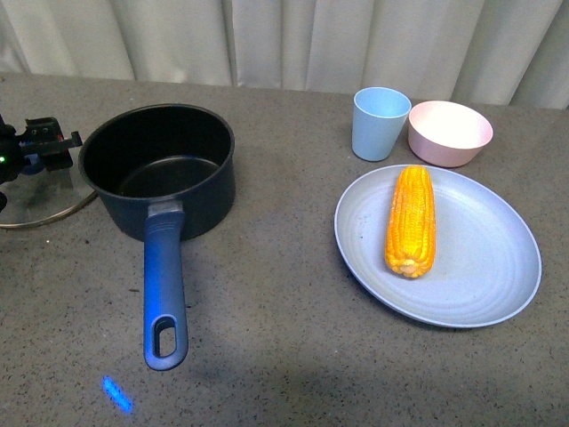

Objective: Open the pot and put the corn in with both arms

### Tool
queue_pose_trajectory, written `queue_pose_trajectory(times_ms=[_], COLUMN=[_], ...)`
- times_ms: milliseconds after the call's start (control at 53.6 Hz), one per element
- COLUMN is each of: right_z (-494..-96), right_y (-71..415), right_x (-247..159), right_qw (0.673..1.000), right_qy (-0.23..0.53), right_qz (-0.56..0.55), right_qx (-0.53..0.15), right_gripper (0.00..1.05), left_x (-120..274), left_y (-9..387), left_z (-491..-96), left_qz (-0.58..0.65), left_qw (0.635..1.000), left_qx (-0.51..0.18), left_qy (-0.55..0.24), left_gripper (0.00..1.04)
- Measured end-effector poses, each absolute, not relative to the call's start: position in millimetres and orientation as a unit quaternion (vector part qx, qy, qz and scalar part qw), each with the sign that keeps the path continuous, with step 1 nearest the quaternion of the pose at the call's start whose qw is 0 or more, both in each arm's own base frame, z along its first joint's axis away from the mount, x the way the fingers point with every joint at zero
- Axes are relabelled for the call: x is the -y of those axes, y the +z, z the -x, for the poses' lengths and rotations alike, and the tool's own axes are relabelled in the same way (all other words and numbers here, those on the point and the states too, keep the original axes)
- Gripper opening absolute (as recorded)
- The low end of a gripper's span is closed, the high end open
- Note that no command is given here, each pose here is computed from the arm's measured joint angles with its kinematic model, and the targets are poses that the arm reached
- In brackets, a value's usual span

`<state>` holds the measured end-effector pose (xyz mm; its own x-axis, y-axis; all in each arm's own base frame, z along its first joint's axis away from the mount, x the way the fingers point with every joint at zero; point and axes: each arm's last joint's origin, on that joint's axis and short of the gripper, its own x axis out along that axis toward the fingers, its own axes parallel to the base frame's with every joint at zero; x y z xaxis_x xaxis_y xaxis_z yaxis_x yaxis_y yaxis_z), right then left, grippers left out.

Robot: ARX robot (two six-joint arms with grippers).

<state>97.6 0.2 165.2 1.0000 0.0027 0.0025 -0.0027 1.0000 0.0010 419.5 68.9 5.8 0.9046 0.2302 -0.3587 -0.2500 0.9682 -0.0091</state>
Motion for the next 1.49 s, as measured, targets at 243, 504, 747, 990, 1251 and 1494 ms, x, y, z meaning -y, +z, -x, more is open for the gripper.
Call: queue_pose_trajectory(times_ms=[243,504,747,990,1251,1494], right_z=[-98,-98,-98,-98,-98,-98], right_y=[165,165,165,165,165,165], right_x=[0,0,0,0,0,0], right_qw=[1.000,1.000,1.000,1.000,1.000,1.000], right_qy=[0.001,0.001,0.001,0.001,0.001,0.001], right_qz=[0.000,0.000,0.000,0.000,0.000,0.000], right_qx=[0.001,0.001,0.001,0.001,0.001,0.001], right_gripper=[0.95,0.95,0.95,0.95,0.95,0.95], left_x=[-70,-69,-46,-28,-14,0], left_y=[12,70,129,164,162,162], left_z=[-415,-385,-316,-244,-199,-170], left_qz=[0.030,0.025,0.027,0.012,0.005,0.004], left_qw=[0.976,0.980,0.988,1.000,1.000,1.000], left_qx=[-0.172,-0.134,-0.092,-0.004,-0.007,-0.008], left_qy=[0.130,0.145,0.119,0.007,0.002,0.000], left_gripper=[0.99,0.98,0.98,0.73,0.21,0.04])
